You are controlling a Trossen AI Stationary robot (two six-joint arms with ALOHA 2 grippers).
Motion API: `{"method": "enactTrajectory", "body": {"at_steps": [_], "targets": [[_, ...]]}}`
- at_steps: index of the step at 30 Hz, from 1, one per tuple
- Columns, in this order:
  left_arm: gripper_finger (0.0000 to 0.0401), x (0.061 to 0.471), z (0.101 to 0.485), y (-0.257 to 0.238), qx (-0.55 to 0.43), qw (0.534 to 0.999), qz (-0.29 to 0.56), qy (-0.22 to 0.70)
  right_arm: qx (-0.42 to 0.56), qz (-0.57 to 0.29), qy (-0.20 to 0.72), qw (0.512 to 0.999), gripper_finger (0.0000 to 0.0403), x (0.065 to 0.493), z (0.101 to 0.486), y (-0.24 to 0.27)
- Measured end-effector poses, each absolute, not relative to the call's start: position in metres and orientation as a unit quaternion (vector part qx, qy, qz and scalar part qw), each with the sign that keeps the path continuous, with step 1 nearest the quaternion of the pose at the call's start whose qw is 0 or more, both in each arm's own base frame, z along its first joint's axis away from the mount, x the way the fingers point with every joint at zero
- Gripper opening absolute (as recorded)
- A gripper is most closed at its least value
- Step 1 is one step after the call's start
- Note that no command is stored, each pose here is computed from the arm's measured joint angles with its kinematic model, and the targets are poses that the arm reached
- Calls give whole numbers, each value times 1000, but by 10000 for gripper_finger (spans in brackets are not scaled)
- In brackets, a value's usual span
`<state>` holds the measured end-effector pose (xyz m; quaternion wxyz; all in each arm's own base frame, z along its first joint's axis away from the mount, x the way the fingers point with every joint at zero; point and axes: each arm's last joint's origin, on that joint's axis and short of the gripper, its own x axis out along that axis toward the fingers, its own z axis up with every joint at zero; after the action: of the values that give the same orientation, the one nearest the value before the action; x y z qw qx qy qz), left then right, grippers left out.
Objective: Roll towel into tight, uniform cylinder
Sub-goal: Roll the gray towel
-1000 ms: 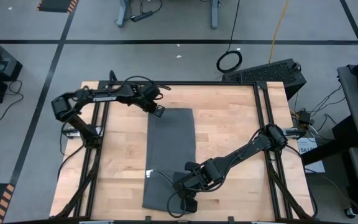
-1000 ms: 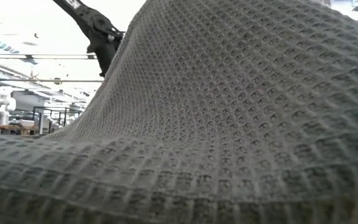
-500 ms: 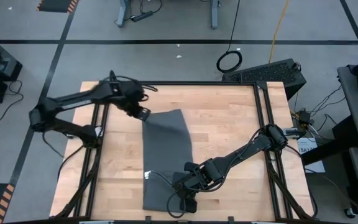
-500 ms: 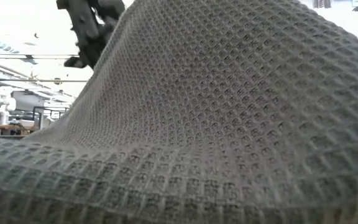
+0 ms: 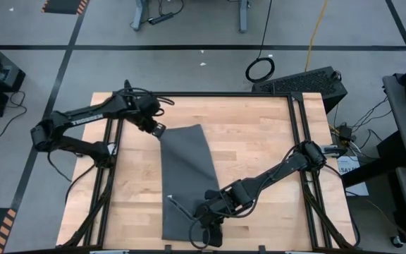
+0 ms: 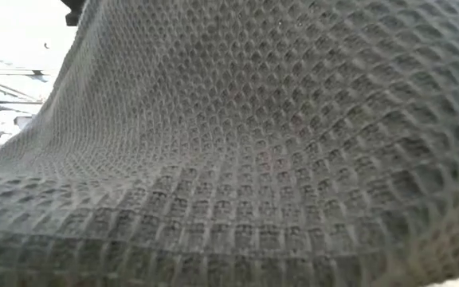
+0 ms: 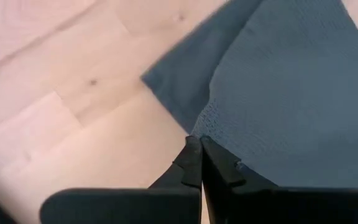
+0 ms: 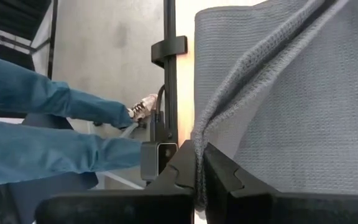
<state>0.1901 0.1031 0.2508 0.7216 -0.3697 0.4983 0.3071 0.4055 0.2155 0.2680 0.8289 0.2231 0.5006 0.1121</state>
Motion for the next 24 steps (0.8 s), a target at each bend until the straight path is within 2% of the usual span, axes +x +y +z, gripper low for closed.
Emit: {"method": "enactTrajectory", "body": {"at_steps": [5,12,24], "targets": [[1,194,231,109,-348,711,324,518,225,118,503,826,0,405,268,216],[1,205,212,117,-307,732,331,511,225,118,503,826,0,405,268,216],[6,214,188,123,-263,705,352,557,225,118,504,825,0,405,268,216]]}}
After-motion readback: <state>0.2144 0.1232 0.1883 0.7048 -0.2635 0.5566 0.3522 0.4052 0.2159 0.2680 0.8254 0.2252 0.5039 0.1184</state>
